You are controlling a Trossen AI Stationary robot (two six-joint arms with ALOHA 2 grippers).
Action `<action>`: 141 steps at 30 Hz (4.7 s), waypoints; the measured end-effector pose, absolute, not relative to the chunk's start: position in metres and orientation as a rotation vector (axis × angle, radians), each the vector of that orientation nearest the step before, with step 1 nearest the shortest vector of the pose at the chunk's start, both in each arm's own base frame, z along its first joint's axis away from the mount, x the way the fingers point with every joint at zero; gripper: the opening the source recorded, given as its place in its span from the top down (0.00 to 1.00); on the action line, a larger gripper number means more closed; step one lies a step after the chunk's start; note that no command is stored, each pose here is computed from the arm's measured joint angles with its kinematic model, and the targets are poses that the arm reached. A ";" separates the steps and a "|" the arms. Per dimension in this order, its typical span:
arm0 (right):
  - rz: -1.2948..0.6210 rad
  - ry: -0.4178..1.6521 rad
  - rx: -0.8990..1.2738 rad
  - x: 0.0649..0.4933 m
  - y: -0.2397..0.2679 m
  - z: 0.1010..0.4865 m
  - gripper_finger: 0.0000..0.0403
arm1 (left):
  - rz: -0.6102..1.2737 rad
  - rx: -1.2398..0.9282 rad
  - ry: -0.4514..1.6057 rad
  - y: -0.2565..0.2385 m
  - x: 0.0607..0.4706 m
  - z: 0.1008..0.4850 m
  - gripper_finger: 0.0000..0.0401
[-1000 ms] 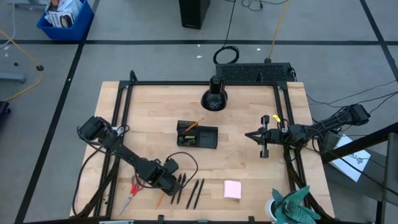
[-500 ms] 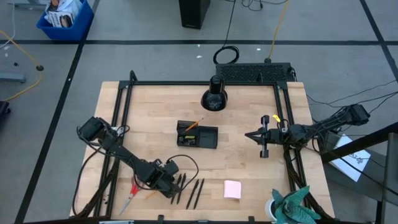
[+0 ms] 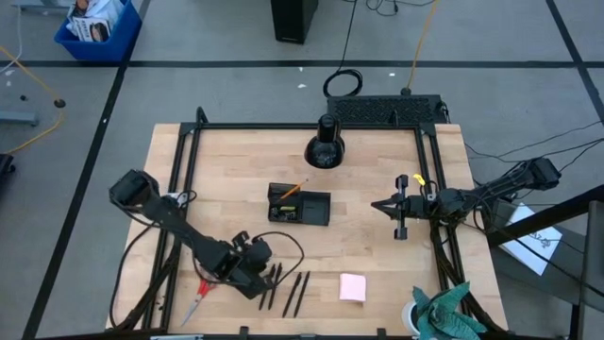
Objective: Pick and place office supplies into organizer
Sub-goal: Put the pencil into the desk organizer, then put the pen into the desk organizer
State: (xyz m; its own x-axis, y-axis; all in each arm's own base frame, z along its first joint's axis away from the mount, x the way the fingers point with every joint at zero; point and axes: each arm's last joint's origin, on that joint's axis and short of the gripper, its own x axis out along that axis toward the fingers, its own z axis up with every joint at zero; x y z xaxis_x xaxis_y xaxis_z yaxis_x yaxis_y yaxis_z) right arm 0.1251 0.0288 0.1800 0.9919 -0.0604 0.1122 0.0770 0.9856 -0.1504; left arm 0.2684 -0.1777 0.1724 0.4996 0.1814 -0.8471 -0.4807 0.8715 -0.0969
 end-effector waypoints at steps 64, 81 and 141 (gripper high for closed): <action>-0.120 -0.037 -0.228 0.126 0.027 0.174 0.99 | -0.108 0.100 0.101 0.062 0.271 0.241 0.94; -0.123 -0.072 -0.218 0.125 0.027 0.177 0.99 | 0.133 -0.097 0.175 0.070 0.279 0.197 0.94; -0.120 -0.058 -0.222 0.126 0.027 0.176 0.99 | 0.421 0.029 0.650 0.012 0.290 0.252 0.62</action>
